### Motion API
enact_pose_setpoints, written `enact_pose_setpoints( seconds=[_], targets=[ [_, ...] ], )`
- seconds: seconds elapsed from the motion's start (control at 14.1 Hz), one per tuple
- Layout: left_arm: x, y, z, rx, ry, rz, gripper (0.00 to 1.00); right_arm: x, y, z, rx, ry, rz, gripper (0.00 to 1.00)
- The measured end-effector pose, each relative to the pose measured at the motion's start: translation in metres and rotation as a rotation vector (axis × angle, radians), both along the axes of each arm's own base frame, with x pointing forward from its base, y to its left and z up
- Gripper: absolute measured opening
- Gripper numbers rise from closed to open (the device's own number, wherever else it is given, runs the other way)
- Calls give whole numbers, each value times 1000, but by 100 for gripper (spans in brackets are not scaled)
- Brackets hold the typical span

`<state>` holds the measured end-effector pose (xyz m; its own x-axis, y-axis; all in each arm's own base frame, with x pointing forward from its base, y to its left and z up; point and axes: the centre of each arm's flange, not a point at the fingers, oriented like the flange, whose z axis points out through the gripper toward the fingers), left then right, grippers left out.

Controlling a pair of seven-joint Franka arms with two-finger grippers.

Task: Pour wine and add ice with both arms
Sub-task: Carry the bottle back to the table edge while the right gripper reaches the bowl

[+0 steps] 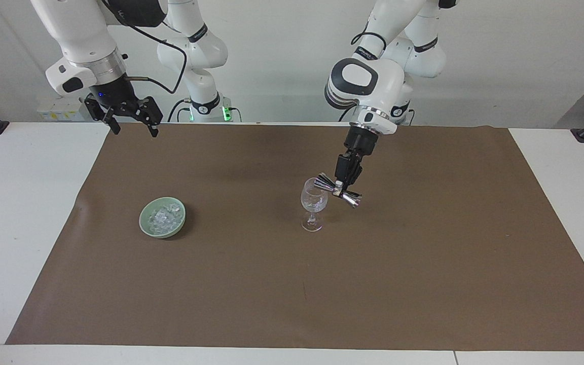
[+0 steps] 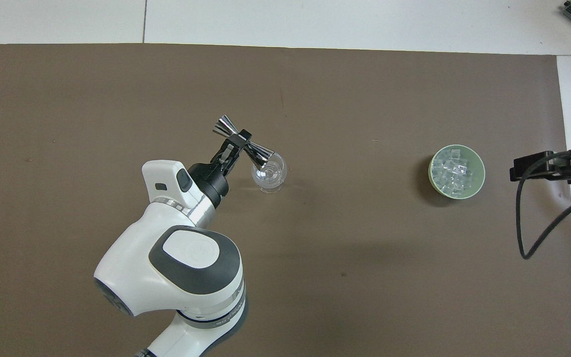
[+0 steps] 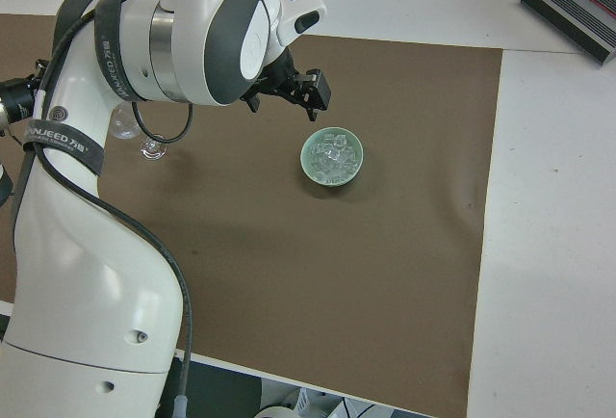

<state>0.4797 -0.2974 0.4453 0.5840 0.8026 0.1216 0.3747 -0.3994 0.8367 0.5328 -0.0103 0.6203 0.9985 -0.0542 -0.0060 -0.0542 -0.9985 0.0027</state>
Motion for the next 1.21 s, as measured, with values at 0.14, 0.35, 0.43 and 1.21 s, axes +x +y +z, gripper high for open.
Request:
enact_pose_setpoints(
  seconds=[0.14,0.35,0.43,1.21],
  targets=[
    [10,17,-1,-55,23,42,21,1,0,-3,0,-2,8,100],
    [32,57,1,-162,39,96,21,7,0,-8,-1,-33,9,100],
    [38,74,2,-202,45,114,21,10,0,-13,-1,-33,12,100],
    [27,276,-19,-611,144,372,21,57,-4,-142,-23,-90,332,100]
  ],
)
